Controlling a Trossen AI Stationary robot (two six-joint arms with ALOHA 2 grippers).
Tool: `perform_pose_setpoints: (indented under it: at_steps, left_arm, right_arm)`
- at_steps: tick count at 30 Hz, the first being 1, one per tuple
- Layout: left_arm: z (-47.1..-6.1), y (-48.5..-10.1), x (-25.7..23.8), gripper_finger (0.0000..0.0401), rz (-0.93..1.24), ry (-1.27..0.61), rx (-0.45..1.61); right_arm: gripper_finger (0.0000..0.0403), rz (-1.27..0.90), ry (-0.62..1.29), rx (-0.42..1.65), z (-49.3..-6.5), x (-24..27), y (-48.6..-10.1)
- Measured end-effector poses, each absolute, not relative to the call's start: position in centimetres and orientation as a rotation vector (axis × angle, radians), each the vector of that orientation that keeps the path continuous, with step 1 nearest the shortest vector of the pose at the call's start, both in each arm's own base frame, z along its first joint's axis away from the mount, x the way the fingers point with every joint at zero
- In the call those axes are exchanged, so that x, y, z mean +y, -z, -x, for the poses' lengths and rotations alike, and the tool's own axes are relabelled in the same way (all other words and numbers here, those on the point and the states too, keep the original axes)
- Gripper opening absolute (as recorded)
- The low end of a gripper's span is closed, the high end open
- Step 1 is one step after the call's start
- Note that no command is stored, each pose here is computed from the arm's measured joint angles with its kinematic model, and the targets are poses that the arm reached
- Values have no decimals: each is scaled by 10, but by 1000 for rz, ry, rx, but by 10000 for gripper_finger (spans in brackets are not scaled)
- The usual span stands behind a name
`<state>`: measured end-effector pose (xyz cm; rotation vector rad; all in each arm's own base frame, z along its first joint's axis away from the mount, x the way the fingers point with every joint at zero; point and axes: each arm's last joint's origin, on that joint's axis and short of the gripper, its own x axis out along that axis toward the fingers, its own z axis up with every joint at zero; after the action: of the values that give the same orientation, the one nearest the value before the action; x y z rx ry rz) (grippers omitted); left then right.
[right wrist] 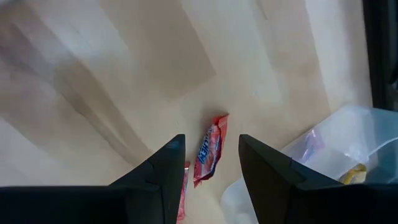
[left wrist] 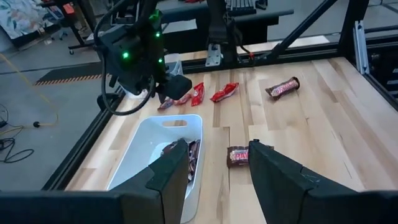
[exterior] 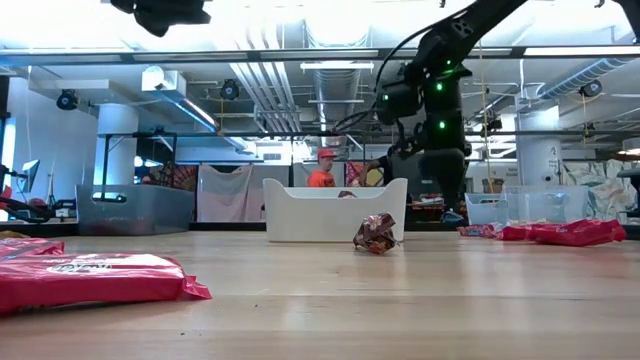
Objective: Sort candy by brand, put in halloween buckets
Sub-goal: Put the red candy into the transparent bin
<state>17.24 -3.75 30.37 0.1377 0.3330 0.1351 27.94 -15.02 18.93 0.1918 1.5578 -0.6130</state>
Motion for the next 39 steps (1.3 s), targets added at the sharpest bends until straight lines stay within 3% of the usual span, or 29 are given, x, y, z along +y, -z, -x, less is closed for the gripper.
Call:
perform_pose_setpoints:
  at_steps: [16,28,32,39]
  left_arm:
    - [-173,-302,-37,150,-139,-135,346]
    - [-173,-302,-38,150,-138,-136,344]
    - [-173,-302,-38,150,-138,-136,344]
    - [-173,-303,-38,150,-138,-136,343]
  right_arm:
    - [144,-206,676,1682,-265,-151,-154]
    - [141,-207,689,1637,-261,-150,-138]
    - [119,-207,692,1619,-262,-151,-138]
    - [28,-221,675,1612,-262,-152,-137]
